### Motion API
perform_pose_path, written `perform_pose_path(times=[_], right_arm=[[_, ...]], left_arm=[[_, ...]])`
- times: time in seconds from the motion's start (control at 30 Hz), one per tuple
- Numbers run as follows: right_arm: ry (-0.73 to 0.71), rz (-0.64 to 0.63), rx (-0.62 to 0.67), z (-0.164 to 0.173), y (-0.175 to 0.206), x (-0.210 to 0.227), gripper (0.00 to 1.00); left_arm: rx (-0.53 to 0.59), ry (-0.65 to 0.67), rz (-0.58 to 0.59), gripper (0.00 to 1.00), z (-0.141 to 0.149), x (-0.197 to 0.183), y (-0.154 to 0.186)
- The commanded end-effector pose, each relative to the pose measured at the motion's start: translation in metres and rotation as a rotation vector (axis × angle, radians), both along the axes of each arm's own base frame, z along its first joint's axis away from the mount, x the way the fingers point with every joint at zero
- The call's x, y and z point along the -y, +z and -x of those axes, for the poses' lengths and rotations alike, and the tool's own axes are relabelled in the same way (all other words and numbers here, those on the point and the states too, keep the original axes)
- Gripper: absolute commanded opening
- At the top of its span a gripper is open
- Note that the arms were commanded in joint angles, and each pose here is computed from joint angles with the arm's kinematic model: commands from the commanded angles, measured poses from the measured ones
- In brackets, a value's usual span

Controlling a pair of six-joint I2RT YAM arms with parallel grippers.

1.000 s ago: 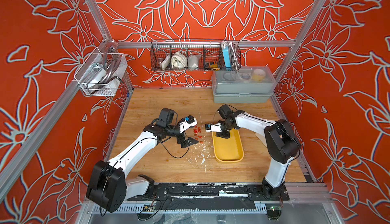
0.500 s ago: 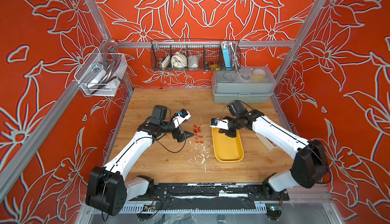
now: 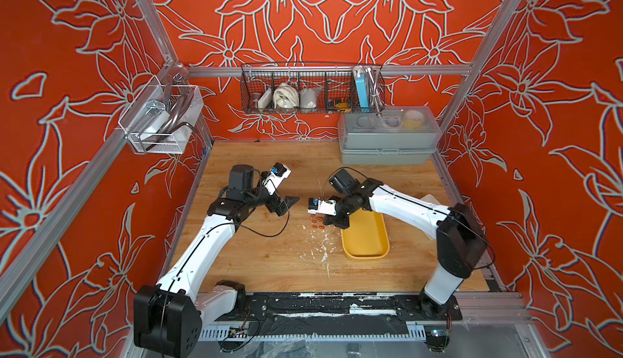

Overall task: Take the screw protection sleeves out of the storage box
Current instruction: Place the screw protection sleeve at the center of the board.

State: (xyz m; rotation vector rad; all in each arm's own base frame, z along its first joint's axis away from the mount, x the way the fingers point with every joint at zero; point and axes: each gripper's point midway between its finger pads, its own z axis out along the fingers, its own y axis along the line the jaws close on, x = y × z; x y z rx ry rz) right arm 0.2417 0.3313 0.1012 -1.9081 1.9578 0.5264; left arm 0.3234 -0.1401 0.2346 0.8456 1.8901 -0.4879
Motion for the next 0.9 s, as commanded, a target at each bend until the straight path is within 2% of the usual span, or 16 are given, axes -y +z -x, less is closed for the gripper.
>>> perform_pose_path(times=[0.0,0.27,0.57,0.87], right_arm=[[-0.061,-0.017,-0.011,-0.011,-0.009,-0.02,0.0],[-0.119,0.009,-0.077,-0.025,-0.041,-0.052,0.0],[-0.167,0.065,-0.113,-0.032,-0.068,-0.059,0.0],[-0.156,0.087,-0.096,-0.035,-0.061,-0.056,0.21]], left_arm=[[0.038,0.091,0.004,0.98,-0.01,-0.014,0.011],[0.044,0.113,0.004,0.99,-0.013,-0.019,0.011],[0.032,0.091,0.02,0.98,-0.011,-0.015,0.01],[0.022,0.056,0.029,0.98,-0.008,-0.01,0.006]])
